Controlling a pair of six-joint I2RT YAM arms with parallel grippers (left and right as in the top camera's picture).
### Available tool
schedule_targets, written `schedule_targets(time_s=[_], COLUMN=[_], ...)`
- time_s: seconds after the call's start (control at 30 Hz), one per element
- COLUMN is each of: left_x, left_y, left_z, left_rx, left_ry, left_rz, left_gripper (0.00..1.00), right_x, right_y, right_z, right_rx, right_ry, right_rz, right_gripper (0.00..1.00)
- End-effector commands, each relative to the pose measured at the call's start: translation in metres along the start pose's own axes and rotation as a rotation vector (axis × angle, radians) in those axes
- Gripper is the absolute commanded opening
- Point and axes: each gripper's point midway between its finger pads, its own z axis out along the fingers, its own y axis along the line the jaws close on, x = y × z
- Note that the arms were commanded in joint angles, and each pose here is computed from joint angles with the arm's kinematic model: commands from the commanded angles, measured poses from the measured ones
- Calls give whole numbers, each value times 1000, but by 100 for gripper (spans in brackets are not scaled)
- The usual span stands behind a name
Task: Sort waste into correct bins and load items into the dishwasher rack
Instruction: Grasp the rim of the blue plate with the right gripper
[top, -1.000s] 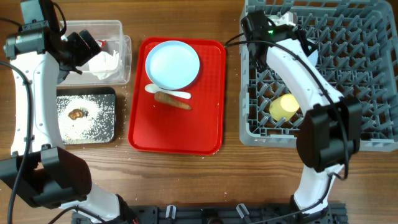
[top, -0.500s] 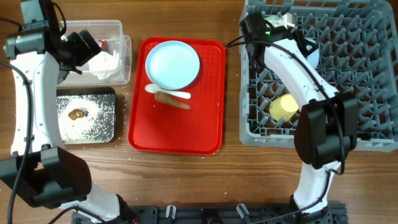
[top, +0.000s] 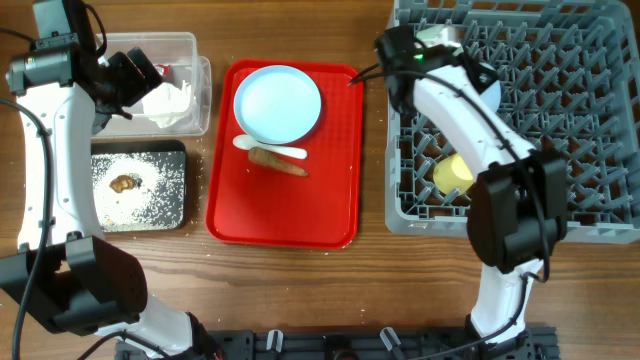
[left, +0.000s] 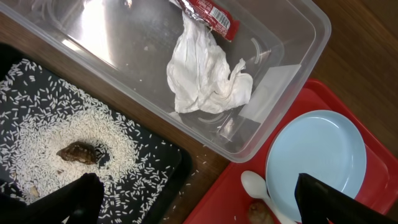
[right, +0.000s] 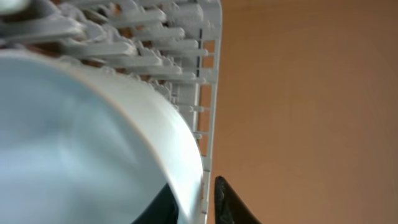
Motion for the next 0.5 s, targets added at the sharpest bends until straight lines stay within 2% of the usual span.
schedule_targets(time_s=[0.0, 0.07, 0.13, 0.17, 0.33, 0.47], left_x=[-6, -6, -6, -6, -6, -6], left_y=[-1, -1, -1, -1, -1, -1], left_z=[-10, -10, -10, -10, -10, -10], left_rx=[2, 2, 2, 2, 2, 2], left_ry=[-35, -35, -36, -36, -36, -36], left_rz=[-12, -12, -12, -12, -12, -12], left_gripper=[100, 100, 100, 100, 100, 100], right_x=[-11, -14, -18, -18, -21, -27], right_y=[34, 39, 43, 44, 46, 52], right_z=[-25, -34, -45, -47, -54, -60], right_rx=[-76, -81, -80, -80, -88, -169], right_ry=[-62, -87, -114, -119, -137, -156], right_rz=[-151, -184, -213, -214, -210, -182], right_gripper=[44, 54, 73, 100, 100, 100])
